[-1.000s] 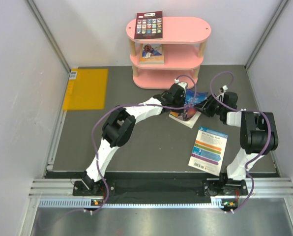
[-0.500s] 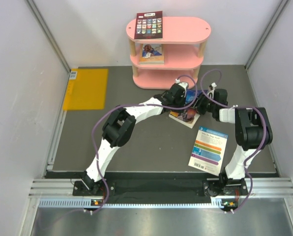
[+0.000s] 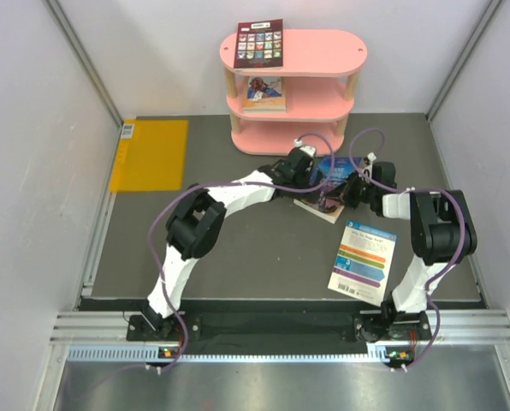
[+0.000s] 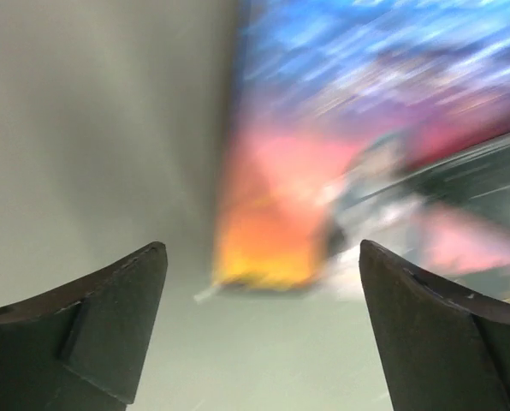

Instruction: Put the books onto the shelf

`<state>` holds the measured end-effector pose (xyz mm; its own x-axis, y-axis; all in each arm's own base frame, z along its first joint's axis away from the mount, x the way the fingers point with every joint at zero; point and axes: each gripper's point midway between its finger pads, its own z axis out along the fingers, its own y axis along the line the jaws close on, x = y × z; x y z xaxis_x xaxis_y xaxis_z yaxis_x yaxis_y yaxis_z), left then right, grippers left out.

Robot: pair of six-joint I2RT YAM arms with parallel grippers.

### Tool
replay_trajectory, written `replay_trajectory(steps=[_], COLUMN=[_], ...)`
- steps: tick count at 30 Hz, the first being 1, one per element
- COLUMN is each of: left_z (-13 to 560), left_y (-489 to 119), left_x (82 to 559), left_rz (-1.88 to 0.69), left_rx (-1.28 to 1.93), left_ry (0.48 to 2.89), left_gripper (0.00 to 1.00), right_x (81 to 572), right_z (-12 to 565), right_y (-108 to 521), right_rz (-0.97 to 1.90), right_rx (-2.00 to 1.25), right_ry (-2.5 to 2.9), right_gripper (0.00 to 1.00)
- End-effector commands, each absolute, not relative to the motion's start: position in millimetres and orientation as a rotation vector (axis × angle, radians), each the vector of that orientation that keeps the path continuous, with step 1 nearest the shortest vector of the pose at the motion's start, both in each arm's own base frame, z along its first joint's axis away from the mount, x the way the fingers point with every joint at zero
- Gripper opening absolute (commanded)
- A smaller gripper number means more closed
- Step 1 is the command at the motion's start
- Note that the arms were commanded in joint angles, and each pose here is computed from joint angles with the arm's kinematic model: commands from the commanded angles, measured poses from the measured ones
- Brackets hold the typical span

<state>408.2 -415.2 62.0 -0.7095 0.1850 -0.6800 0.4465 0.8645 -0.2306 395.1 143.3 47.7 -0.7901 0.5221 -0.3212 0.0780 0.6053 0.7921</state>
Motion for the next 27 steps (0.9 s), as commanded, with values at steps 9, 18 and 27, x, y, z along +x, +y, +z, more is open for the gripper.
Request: replay_trajectory(steps=[9, 18, 27], left_z=[75.4, 69.4, 77.9], left_y=[-289.9, -285.2, -311.6], left_x=[372.3, 344.2, 314.0], left_rz=[-0.669, -1.175, -1.597], left_rx=[0.31, 0.199, 0.136], left_ry=[2.441, 2.319, 2.224], left_gripper=[0.99, 0.99, 0.99], right_x=[374.2, 337.3, 331.0], right_z=[62.0, 79.3, 104.9], right_y=[184.7, 218.4, 223.2], right_rz=[1.258, 1.423, 1.492], right_rx=[0.184, -0.026, -0.07], right_ry=[2.321, 2.331, 2.271], right_gripper=[0.0, 0.0, 0.0])
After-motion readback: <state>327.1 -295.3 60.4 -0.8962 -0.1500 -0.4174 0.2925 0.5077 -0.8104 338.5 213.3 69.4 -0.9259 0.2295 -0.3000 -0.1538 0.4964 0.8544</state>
